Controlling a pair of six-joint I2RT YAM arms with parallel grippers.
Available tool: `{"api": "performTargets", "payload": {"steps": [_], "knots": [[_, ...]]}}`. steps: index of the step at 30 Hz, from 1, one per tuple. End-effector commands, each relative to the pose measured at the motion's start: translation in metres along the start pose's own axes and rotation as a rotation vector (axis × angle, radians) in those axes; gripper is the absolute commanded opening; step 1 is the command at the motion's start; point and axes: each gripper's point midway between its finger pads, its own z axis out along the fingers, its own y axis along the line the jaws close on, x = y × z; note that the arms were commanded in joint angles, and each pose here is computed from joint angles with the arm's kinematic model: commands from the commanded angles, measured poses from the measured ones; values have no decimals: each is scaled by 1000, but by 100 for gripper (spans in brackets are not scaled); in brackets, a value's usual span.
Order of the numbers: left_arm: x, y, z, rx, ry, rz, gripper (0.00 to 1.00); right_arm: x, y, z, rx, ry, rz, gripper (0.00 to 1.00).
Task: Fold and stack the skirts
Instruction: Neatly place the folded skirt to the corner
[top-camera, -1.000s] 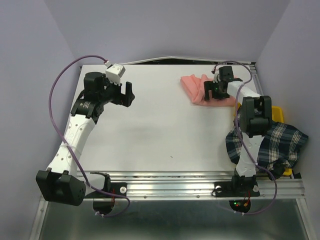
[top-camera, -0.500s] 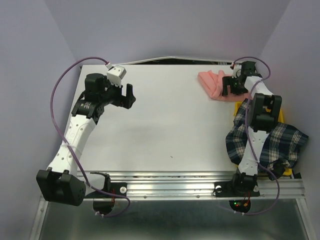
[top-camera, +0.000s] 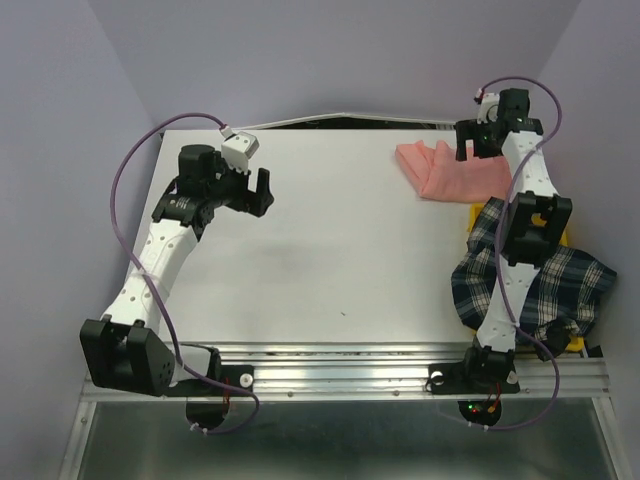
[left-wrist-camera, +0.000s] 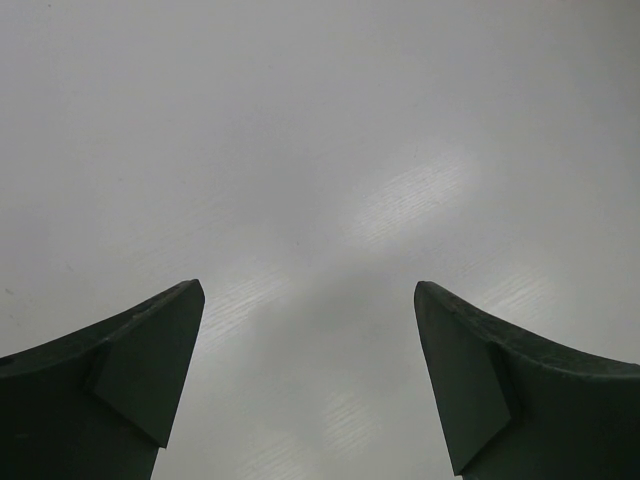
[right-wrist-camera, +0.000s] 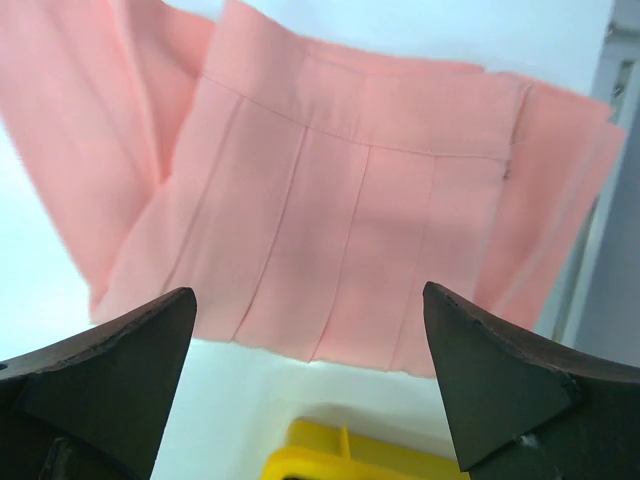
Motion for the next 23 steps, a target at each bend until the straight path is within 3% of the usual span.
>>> {"api": "performTargets", "payload": {"steps": [1,5,7,12,15,20,23], "knots": [[-25,12,10,-39,-98,47,99,-46,36,-83,-79,-125,2,100],[-39,20,9,-86,-160,36,99,-19,103,-128,-200,-89,21,100],[-40,20,8,-92,-176,38,99,19,141,-124,-282,-33,36,100],[-10,17,4,-90,-110,48,98,92,249,-157,-464,-14,-25,100],[16,16,-6,-106,-69,79,99,113,263,-175,-545,-66,-72,100],[61,15,-23,-146,-1,112,98,166,272,-186,-624,7,-98,100],[72,17,-35,-182,2,125,99,175,270,-189,-623,-2,-112,100]]}}
